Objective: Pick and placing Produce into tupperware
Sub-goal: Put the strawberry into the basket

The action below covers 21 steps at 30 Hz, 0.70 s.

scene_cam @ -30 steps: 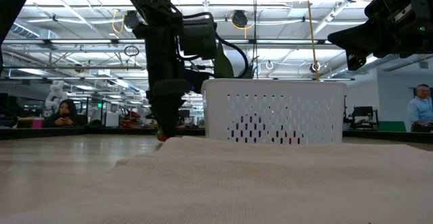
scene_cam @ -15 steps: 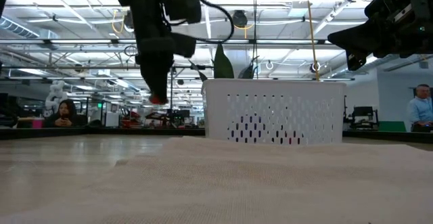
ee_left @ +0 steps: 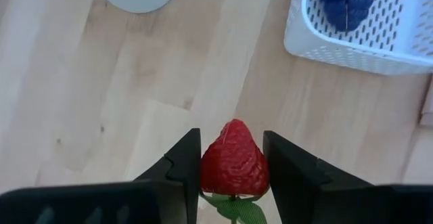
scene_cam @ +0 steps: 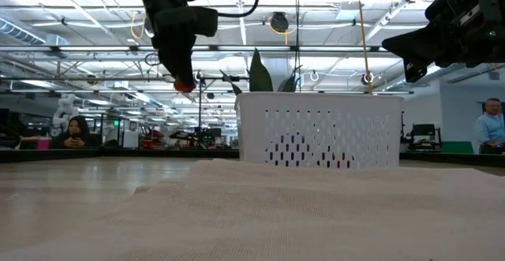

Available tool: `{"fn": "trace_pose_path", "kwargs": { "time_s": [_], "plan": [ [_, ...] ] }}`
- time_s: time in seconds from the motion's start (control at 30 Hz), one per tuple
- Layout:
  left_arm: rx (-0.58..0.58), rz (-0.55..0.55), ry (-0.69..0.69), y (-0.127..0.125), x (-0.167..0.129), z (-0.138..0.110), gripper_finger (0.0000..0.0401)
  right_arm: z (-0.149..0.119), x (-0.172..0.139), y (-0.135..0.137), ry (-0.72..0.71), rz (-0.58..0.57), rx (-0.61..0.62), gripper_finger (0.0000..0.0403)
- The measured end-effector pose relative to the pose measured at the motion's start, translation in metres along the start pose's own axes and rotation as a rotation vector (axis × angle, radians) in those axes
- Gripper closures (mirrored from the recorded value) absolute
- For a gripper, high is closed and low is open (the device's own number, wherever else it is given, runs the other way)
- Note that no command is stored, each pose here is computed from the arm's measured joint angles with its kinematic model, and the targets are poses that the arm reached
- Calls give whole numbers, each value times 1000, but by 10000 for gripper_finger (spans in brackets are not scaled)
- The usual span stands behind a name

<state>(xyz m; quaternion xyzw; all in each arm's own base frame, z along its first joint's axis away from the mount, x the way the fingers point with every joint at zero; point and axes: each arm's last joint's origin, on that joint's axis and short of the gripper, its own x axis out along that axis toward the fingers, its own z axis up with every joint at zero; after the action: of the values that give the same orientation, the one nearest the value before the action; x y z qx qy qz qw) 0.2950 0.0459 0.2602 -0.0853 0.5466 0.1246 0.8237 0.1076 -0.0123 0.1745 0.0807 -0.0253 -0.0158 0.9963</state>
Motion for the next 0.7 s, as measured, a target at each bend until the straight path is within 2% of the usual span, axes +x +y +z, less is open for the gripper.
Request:
{"fn": "trace_pose_path", "kwargs": {
  "time_s": [0.2,0.37,0.53,0.7],
  "plan": [
    [42,-3,-65,-1,-4,5,273,0,0,0,1,0,0,403],
    [75,-77,-182,-9,-9,14,272,0,0,0,2,0,0,403],
    [26,-77,-229,-16,-7,19,272,0,0,0,1,0,-3,403],
    [4,-108,-199,-20,2,21,272,0,0,0,-1,0,-3,403]
  ]
}}
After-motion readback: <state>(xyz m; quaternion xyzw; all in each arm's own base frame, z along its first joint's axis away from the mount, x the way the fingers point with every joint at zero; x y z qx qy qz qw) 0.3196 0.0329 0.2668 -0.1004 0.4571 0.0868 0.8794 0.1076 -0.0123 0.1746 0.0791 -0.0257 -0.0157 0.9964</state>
